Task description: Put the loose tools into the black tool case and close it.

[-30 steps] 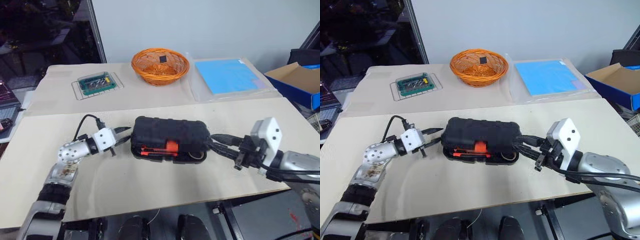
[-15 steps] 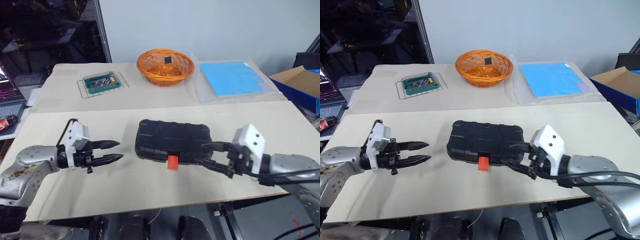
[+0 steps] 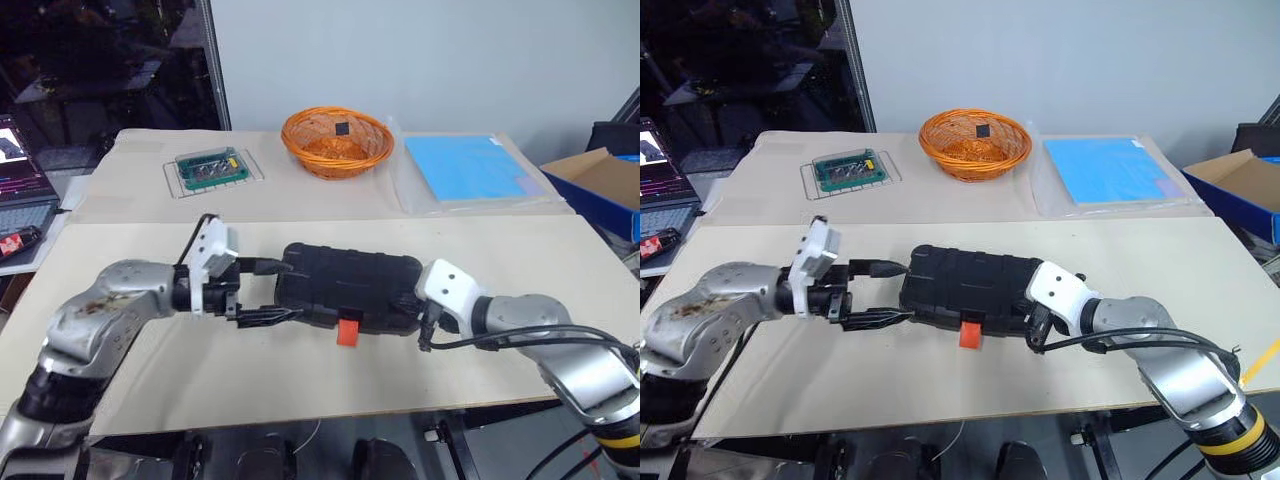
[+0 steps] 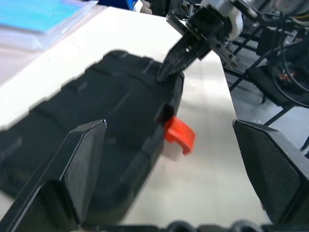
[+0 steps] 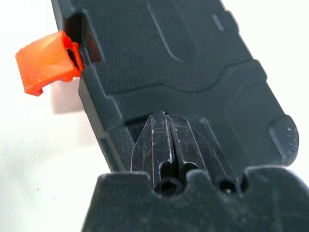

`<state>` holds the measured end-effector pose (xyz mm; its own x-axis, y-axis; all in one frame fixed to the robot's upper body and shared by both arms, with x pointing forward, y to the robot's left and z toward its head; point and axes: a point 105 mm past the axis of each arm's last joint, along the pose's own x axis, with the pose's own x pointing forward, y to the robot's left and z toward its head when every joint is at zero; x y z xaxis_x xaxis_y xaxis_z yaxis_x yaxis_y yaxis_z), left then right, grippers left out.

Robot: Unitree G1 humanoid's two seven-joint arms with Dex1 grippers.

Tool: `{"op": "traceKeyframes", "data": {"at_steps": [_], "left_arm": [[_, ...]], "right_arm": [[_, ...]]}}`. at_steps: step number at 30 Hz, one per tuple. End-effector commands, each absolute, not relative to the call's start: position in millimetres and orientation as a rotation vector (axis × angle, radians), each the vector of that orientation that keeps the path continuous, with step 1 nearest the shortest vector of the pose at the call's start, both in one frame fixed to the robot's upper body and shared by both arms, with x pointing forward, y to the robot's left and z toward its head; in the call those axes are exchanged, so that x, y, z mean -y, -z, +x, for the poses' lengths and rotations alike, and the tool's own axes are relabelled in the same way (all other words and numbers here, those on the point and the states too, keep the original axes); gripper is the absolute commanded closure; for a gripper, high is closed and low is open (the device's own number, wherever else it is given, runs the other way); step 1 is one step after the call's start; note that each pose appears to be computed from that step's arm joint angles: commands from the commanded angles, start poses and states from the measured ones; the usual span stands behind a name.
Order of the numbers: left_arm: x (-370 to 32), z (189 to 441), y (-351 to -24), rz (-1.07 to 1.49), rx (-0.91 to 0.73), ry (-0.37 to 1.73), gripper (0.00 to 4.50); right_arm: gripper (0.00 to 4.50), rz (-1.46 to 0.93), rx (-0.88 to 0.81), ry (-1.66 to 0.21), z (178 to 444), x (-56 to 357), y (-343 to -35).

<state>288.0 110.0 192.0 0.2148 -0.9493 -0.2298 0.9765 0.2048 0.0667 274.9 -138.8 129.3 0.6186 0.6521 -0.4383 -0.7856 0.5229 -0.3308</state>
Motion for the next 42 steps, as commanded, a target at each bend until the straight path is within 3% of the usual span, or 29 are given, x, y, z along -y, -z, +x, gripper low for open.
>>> {"op": "traceKeyframes", "data": {"at_steps": [1,3,6,12,19,24,35,39,42], "left_arm": [[-105,310,-190,0.267,-0.176,1.356,0.0],[-102,323,-191,0.252,-0.189,1.354,0.0],[-93,347,-192,0.276,-0.201,1.353,0.0],[-66,417,-195,0.307,-0.25,1.094,0.0],[-62,439,-172,0.437,-0.343,0.99,0.0],[-80,430,-154,0.471,-0.473,1.04,0.0],[-134,387,-150,0.192,-0.64,1.031,0.0],[-136,365,-180,0.029,-0.526,1.044,0.0],[-133,343,-209,0.039,-0.346,1.141,0.0]], "right_arm": [[4.45,-0.281,-0.237,-1.027,238,121,-145],[4.45,-0.23,-0.225,-1.037,224,120,-153],[4.45,-0.258,-0.316,-1.018,205,123,-142],[4.45,-0.345,-0.425,-0.754,236,144,-109],[4.45,-0.373,-0.446,-0.607,261,155,-106],[4.45,-0.389,-0.413,-0.511,294,154,-121],[4.45,-0.494,-0.357,-0.602,358,111,-134],[4.45,-0.492,-0.345,-0.654,364,107,-137],[4.45,-0.465,-0.333,-0.692,349,116,-146]]}}
